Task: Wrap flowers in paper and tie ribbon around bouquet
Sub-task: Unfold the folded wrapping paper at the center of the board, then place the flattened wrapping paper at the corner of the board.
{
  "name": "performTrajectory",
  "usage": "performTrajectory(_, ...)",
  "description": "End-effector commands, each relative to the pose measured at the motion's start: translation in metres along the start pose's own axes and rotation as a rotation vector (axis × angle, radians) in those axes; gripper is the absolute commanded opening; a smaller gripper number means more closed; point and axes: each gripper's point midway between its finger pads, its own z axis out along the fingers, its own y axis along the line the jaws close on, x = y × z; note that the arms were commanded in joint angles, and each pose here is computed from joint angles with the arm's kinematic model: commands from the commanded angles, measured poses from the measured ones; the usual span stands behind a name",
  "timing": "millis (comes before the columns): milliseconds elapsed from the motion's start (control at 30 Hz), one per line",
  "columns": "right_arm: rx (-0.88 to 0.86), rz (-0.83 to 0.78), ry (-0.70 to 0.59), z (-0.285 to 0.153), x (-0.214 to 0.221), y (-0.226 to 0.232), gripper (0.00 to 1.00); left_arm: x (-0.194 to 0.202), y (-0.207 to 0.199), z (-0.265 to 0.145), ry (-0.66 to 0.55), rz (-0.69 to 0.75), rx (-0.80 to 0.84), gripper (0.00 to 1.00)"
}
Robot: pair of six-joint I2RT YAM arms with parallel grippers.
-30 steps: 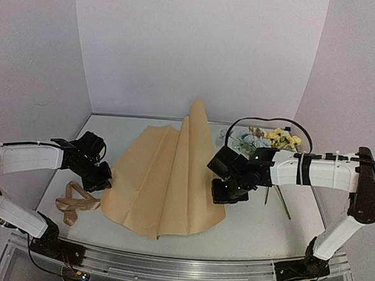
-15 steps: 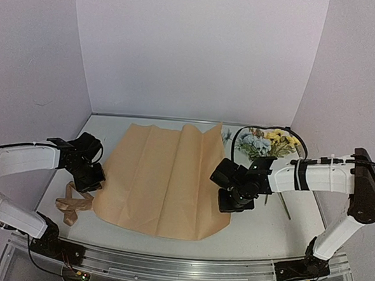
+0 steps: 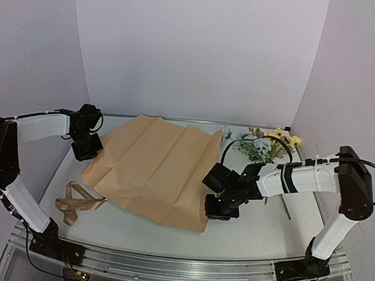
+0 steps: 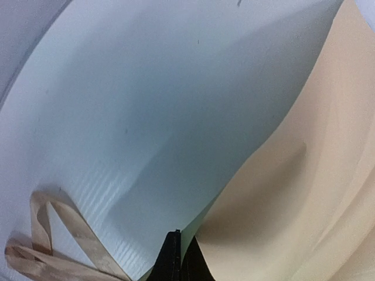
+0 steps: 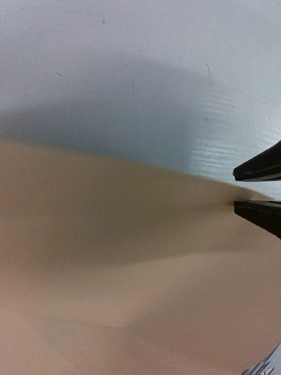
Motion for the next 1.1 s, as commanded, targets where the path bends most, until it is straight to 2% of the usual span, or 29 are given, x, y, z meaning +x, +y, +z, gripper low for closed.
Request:
performTrajectory(0, -0.141, 0.009, 0.000, -0.008, -0.013, 0.039, 0.29, -0.045, -0.001, 0.015, -0.046, 0.132, -0.084, 0.00)
performTrajectory(133, -0.179, 0.027, -0.048, -0.023, -0.044, 0.035, 0.59, -0.058, -0.007, 0.044, -0.002, 0.286, -0.161, 0.00)
performTrajectory(267, -0.183, 0.073, -0.123, -0.031, -0.093, 0.011, 0.77, -0.063, -0.017, 0.069, 0.033, 0.367, -0.183, 0.00)
performTrajectory(400, -0.221, 0.131, -0.181, -0.035, -0.135, -0.005, 0.84, -0.073, -0.016, 0.075, 0.020, 0.392, -0.230, 0.00)
performTrajectory(600, -0.254, 0.215, -0.250, -0.043, -0.174, -0.025, 0.87, -0.090, -0.003, 0.071, 0.002, 0.400, -0.294, 0.00)
performTrajectory(833, -0.283, 0.233, -0.340, -0.065, -0.212, -0.014, 0.92, -0.112, -0.019, 0.055, -0.059, 0.412, -0.255, 0.00)
performTrajectory(1067, -0.244, 0.247, -0.356, -0.051, -0.242, -0.005, 0.96, -0.119, -0.023, 0.050, -0.068, 0.411, -0.258, 0.00)
